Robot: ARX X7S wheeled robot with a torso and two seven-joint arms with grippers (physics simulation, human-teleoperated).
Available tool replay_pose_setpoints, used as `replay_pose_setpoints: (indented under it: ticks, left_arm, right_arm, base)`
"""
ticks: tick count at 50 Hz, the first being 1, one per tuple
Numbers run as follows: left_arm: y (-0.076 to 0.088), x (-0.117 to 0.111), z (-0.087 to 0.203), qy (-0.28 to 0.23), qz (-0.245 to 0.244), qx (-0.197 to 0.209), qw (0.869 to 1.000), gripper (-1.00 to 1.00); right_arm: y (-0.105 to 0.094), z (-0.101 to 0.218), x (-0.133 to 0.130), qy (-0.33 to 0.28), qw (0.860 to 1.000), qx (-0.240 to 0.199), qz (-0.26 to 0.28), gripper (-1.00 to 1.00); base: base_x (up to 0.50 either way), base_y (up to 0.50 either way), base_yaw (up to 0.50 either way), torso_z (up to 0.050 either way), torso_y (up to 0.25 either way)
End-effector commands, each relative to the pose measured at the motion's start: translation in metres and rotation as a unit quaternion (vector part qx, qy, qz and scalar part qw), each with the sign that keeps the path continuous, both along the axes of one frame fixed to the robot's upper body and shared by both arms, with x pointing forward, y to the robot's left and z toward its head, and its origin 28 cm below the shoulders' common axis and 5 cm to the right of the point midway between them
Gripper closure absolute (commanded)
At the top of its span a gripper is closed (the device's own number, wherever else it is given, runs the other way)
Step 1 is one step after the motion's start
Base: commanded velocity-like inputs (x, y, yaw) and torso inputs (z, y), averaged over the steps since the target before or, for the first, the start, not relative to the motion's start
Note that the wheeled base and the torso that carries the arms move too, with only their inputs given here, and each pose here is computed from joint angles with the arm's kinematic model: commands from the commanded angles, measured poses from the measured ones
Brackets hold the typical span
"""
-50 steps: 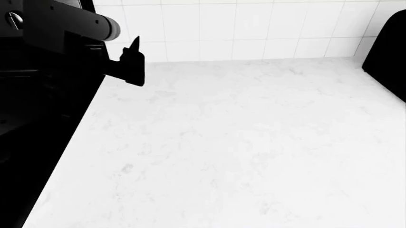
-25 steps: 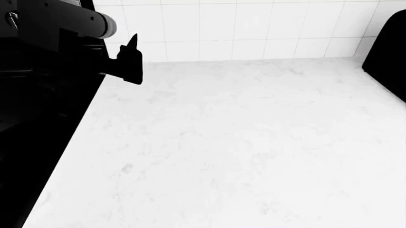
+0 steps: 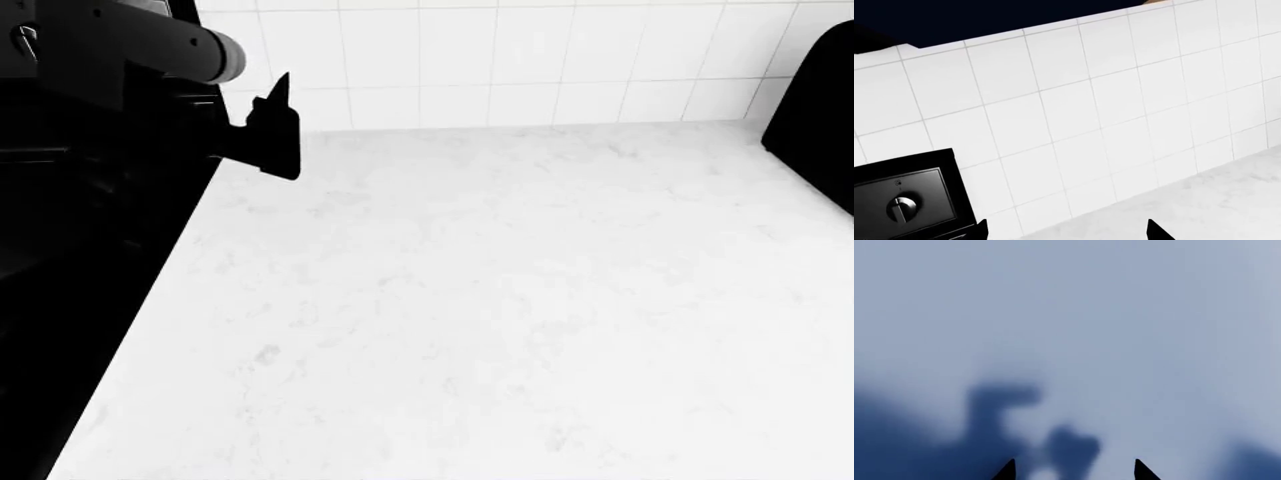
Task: Pick the brussel sprout, carrot from the counter and place them in the cabinet. Then close the cabinet.
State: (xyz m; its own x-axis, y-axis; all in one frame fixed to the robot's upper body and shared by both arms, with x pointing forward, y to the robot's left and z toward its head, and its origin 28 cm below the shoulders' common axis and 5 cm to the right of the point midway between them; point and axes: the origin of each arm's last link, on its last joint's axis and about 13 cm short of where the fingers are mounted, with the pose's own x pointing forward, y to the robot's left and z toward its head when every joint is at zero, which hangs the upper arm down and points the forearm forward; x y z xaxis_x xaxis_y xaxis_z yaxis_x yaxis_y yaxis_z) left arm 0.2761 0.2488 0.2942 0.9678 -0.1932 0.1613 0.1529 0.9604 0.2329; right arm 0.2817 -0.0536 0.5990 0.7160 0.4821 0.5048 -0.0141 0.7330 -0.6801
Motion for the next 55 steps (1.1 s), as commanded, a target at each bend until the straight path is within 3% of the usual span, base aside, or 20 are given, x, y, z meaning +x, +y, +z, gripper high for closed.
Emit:
replay_pose_setpoints:
  ticks: [1, 20, 44, 53, 55]
  left_arm:
    - [0.001, 0.0, -0.002, 0.002, 0.001, -0.001, 1.0, -1.0]
    - [0.004, 0.0, -0.006, 0.004, 0.004, -0.002, 1.0, -1.0]
    - [0.01, -0.001, -0.004, 0.0, 0.007, -0.006, 1.0, -1.0]
    - [0.013, -0.003, -0.004, -0.002, 0.008, -0.013, 1.0, -1.0]
    - [0.013, -0.004, -0.002, -0.011, 0.005, -0.031, 0.999, -1.0]
  right_arm:
    - [0.035, -0.023, 0.013, 0.102, 0.99, -0.065, 0.074, -1.0]
    - [0.031, -0.032, 0.022, 0.145, 0.986, -0.07, 0.052, -1.0]
    - [0.013, -0.044, 0.039, 0.177, 0.983, 0.042, 0.01, -1.0]
    - [0.011, -0.045, 0.04, 0.195, 0.978, 0.073, 0.026, -1.0]
    - [0.011, -0.045, 0.04, 0.195, 0.978, 0.072, 0.029, -1.0]
  base:
    - [0.0, 0.0, 0.0, 0.0, 0.0]
    - [0.0, 0.0, 0.0, 0.0, -0.007]
    - [0.0, 0.0, 0.0, 0.0, -0.008]
    - [0.0, 0.0, 0.0, 0.0, -0.008]
    - [0.0, 0.0, 0.0, 0.0, -0.007]
